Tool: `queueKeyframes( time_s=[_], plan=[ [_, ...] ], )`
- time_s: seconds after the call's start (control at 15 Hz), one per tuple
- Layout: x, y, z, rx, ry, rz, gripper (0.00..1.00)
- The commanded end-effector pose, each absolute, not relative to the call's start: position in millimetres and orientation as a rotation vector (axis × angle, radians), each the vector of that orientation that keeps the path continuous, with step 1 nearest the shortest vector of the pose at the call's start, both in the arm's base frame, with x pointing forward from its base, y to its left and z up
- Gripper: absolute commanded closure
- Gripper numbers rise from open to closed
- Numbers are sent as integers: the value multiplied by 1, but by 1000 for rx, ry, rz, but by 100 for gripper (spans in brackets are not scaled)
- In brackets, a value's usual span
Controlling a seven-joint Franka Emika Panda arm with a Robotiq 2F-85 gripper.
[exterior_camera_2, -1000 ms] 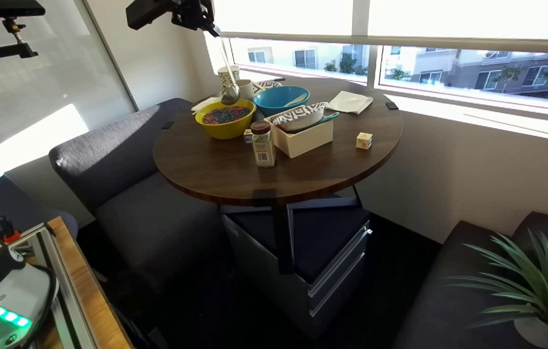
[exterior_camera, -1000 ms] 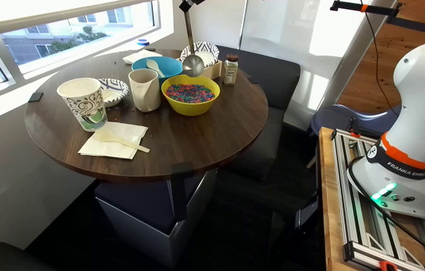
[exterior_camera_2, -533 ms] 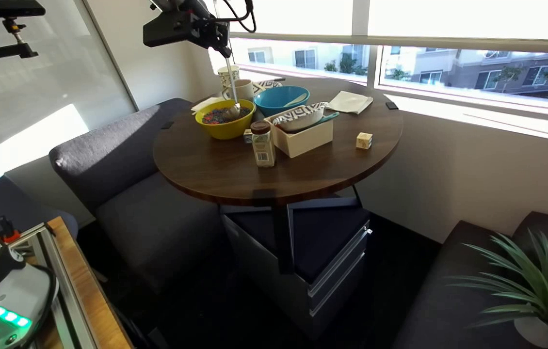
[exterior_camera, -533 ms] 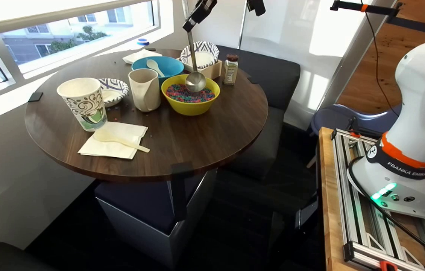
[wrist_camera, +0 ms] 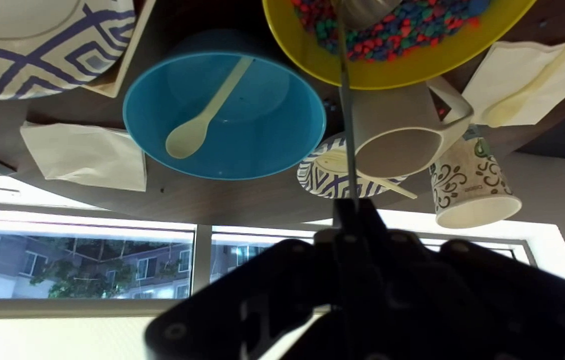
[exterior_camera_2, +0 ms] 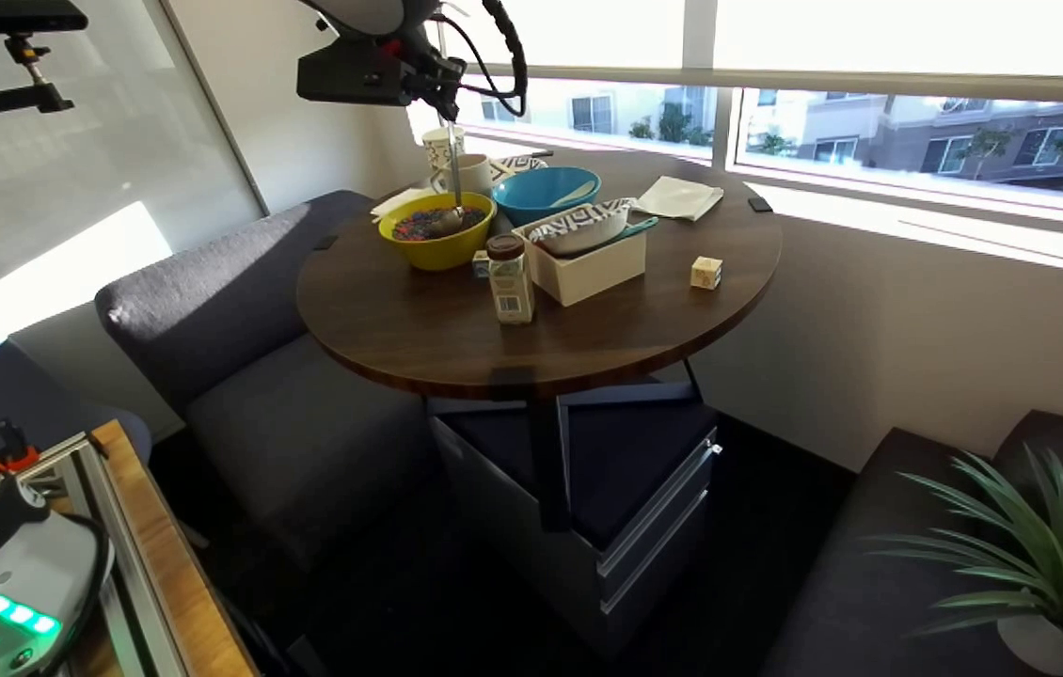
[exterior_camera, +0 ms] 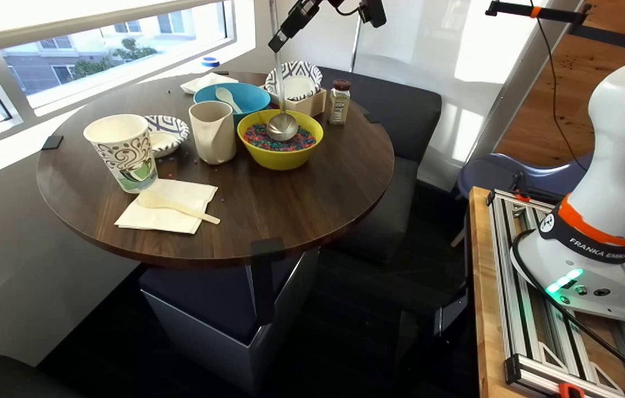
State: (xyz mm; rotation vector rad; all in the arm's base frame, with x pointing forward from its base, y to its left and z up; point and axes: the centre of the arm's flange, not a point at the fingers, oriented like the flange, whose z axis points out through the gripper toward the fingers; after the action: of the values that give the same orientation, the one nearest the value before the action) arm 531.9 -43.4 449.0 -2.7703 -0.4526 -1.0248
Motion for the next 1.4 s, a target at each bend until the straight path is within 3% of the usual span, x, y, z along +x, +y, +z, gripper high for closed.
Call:
queueKeyframes(
  time_s=[0.0, 1.33],
  plan=[
    [540, -58, 449, -2726, -386, -1028, 99],
    [564, -109, 421, -2602, -170, -936, 99]
  ],
)
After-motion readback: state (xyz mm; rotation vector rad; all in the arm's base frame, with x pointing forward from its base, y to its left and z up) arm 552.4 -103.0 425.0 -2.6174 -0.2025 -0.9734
